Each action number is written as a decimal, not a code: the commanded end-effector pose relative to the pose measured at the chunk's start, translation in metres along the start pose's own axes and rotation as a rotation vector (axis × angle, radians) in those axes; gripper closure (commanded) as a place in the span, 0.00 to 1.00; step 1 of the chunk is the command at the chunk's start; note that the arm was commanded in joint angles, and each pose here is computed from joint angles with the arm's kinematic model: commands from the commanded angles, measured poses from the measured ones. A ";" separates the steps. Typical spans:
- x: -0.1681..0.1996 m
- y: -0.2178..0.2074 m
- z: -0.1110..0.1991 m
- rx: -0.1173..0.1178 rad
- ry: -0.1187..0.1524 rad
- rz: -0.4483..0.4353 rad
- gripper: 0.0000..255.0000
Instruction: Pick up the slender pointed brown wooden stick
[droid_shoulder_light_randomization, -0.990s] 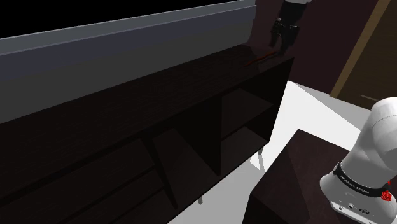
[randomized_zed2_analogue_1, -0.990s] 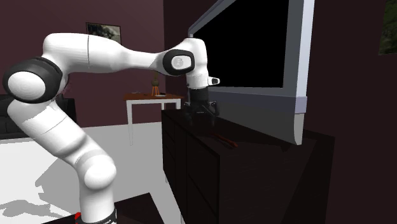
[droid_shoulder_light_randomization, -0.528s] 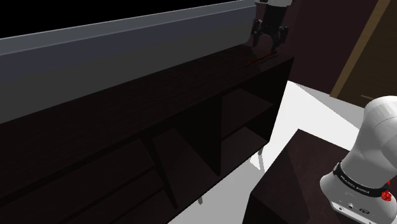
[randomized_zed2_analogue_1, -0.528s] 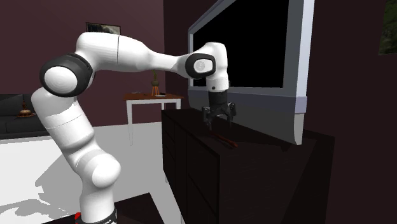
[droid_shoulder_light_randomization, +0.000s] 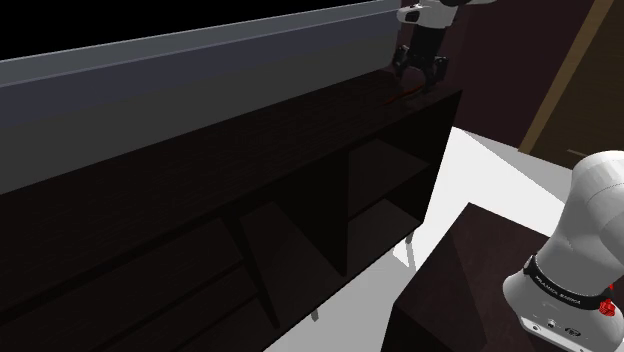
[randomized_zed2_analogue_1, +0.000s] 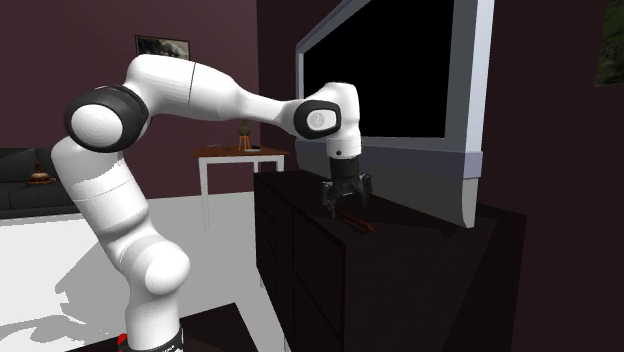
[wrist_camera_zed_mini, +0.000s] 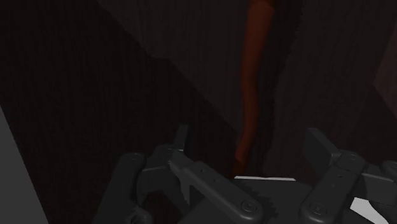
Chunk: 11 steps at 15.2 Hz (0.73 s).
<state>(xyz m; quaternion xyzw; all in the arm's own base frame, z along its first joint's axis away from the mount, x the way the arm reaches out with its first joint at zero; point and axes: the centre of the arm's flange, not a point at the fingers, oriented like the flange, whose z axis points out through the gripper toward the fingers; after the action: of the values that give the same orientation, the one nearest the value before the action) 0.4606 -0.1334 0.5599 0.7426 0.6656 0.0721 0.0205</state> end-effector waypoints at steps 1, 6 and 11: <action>0.000 0.000 0.002 0.000 0.000 0.000 1.00; 0.000 -0.002 0.003 -0.001 0.000 0.000 1.00; 0.001 0.000 -0.003 0.000 0.000 0.000 1.00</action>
<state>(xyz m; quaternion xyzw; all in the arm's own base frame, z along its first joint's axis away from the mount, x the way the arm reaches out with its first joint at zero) 0.4597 -0.1341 0.5615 0.7425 0.6657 0.0720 0.0193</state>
